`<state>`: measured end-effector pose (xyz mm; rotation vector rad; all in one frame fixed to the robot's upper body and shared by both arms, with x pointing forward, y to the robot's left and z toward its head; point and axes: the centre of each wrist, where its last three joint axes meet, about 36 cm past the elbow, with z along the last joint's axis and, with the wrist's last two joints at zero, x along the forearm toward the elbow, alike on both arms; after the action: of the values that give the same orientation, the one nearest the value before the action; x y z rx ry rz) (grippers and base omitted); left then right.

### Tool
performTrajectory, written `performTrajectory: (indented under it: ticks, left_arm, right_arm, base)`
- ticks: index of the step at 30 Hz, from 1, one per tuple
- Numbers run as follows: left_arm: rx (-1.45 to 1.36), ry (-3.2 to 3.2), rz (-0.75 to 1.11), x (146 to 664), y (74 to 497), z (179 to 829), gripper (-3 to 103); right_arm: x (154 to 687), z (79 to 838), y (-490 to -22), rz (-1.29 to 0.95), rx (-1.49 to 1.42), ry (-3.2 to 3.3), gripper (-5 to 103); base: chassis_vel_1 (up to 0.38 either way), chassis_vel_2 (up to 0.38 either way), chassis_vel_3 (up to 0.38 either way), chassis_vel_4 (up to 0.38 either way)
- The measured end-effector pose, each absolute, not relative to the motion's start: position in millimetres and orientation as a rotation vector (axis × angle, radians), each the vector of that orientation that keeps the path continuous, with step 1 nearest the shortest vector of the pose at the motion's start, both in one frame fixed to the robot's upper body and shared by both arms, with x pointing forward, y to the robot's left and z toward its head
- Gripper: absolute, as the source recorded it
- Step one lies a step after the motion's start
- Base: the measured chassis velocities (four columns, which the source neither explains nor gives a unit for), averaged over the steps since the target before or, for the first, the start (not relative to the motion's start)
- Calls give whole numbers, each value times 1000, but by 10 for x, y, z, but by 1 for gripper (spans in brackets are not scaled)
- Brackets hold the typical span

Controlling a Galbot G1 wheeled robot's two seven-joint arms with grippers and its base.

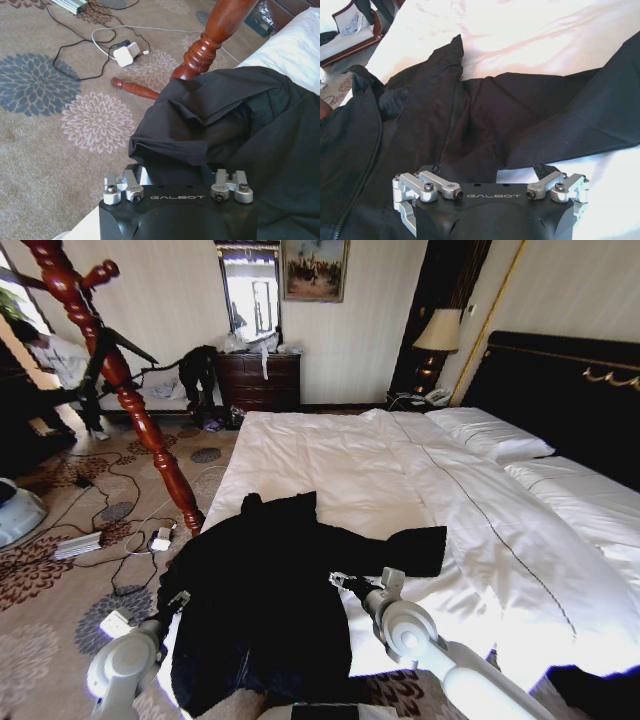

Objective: Pick up the clothes from the bed and hang them on the clothes hanger.

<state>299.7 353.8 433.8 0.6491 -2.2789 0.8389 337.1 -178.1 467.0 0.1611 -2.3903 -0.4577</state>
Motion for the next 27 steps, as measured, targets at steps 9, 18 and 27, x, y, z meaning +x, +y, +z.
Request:
performTrajectory:
  ticks: [9,18,27]
  left_arm:
    - [639,-2303,835,2967,3529,4450,34]
    - [602,-2428,781,2948,3570,4846,1]
    - [553,-2735,453,2991,3595,5305,0]
  right_arm:
    - [3351,4669,-1787,-455,159,-2392,100]
    - [3331,4680,-1839,-457,137,-2399,100]
    - [3281,4704,-1912,-458,112,-2407,100]
  base:
    - [0,0,0,0]
    - [0,0,0,0]
    - [0,0,0,0]
